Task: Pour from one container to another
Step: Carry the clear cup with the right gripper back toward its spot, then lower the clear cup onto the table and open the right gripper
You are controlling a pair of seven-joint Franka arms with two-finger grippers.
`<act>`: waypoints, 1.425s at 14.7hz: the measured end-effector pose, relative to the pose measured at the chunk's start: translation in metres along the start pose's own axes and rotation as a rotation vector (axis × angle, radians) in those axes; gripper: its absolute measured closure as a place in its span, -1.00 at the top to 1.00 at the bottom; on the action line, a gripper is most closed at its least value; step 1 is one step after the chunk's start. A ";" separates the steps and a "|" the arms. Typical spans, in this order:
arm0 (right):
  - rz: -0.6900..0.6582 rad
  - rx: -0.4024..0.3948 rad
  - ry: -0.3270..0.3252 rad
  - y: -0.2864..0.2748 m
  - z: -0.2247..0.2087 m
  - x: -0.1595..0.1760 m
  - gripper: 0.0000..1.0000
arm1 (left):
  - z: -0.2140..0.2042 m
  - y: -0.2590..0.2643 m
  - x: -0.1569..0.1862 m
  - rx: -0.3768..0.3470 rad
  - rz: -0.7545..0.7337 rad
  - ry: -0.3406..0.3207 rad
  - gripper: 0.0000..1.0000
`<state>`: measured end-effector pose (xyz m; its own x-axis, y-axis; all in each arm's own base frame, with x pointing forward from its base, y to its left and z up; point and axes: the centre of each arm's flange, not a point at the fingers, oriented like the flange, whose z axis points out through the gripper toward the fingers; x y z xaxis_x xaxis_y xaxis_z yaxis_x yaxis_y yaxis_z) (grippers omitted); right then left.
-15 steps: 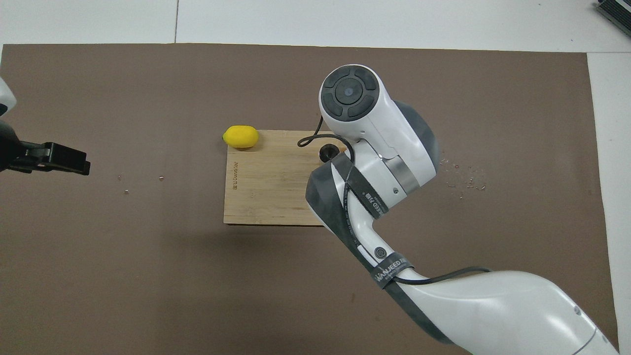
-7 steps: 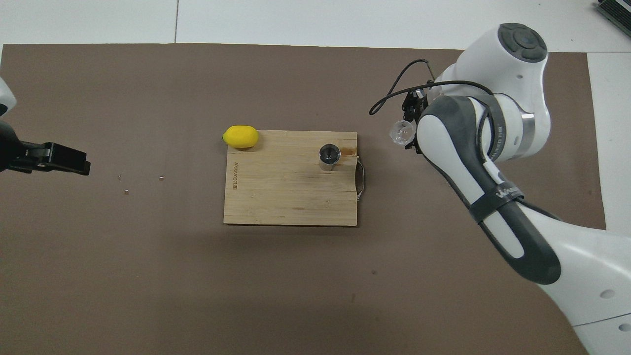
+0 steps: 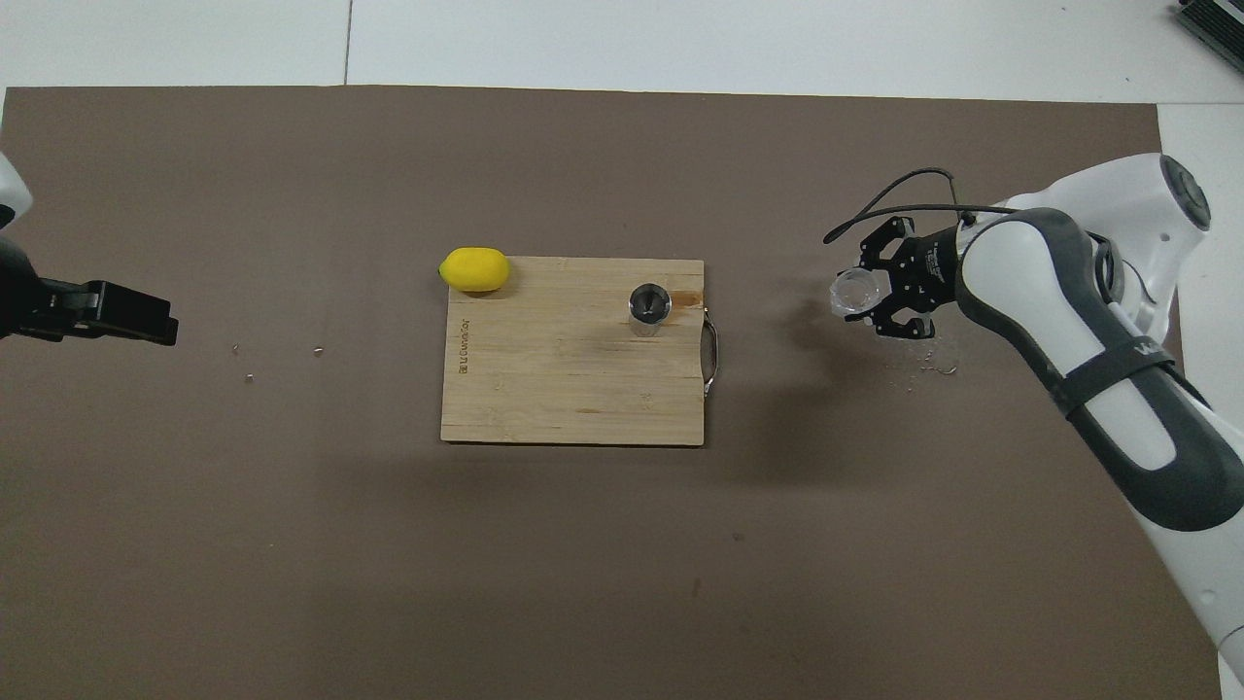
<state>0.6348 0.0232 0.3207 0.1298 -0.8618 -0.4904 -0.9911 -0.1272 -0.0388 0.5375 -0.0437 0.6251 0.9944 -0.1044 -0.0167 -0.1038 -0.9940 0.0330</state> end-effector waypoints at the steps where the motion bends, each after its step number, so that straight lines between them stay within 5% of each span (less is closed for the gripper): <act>1: -0.008 0.004 -0.019 0.007 0.000 0.016 0.01 | 0.000 0.000 0.000 0.000 0.000 0.000 1.00; 6: 0.019 0.007 -0.094 0.036 0.003 0.074 0.01 | 0.000 0.000 0.000 0.000 0.000 0.000 1.00; 12: 0.035 -0.021 -0.106 0.051 0.016 0.085 0.01 | 0.000 0.000 0.000 0.000 0.000 0.000 1.00; 17: 0.024 -0.007 -0.083 0.050 0.011 0.087 0.97 | 0.000 0.000 0.000 0.000 0.000 0.000 1.00; 21: -0.073 -0.074 0.032 0.054 0.000 0.090 1.00 | 0.000 0.000 0.000 0.000 0.000 0.000 1.00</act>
<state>0.5932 -0.0615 0.2740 0.2037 -0.8640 -0.4604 -0.9743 -0.2253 -0.0083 0.5375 -0.0436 0.6251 0.9944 -0.1044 -0.0166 -0.1038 -0.9941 0.0330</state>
